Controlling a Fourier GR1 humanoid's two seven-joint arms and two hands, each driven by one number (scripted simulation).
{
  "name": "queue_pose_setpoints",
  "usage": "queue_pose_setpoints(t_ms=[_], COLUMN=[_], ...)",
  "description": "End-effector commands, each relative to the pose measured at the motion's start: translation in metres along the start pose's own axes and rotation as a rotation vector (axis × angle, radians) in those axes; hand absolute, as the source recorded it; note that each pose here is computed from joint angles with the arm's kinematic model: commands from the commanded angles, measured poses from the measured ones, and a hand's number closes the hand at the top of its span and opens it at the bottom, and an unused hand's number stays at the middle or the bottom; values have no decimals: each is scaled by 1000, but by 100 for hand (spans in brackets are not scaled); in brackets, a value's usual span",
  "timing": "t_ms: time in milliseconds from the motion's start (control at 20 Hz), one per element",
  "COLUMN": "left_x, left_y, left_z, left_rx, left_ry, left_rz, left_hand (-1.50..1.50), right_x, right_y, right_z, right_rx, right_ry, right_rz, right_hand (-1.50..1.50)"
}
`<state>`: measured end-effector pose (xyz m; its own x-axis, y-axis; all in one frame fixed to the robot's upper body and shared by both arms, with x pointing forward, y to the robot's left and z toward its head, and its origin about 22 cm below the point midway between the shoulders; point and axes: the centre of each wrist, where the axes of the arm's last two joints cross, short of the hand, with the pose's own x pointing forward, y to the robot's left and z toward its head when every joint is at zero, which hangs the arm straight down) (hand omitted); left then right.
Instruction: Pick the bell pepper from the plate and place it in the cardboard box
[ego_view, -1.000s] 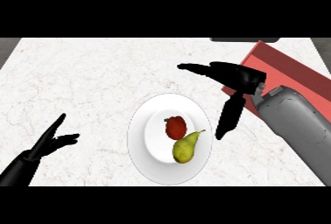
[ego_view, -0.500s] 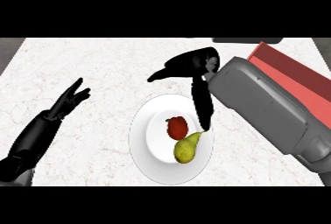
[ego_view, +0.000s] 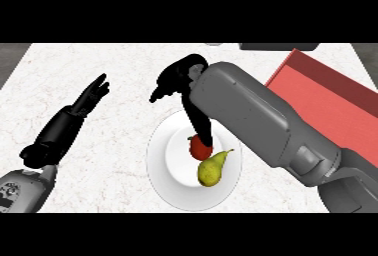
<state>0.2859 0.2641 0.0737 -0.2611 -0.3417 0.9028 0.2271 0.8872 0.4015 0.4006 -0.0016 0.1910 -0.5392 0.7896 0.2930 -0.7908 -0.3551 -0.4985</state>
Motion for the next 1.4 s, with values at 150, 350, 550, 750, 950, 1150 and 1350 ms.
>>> queue_pose_setpoints(t_ms=[150, 350, 550, 750, 950, 1150, 1350], left_x=[-9, 7, 0, -3, -10, -23, -25], left_y=[-4, -7, 8, 2, -9, 0, 6], left_z=[-4, -1, -3, 3, -3, -5, 12], left_rx=[5, -8, -12, 0, -24, 3, -10], left_ry=[16, 0, 9, -18, -6, -2, 4], left_rz=[15, 4, 21, -20, -4, -1, -1], left_hand=[0, 0, 0, 0, 0, 0, 0], right_x=[6, 3, 4, 6, 0, -7, -16], right_y=[1, 9, 19, 24, 37, 38, 55], right_z=[-21, -28, -41, -48, -64, -64, -78], right_rx=[101, 60, 45, 49, 68, 83, 86], right_ry=[54, 118, 119, 110, 160, 156, 151], right_rz=[13, 64, 59, 93, 121, 137, 111], right_hand=[-150, -150, -150, -150, -150, -150, -150])
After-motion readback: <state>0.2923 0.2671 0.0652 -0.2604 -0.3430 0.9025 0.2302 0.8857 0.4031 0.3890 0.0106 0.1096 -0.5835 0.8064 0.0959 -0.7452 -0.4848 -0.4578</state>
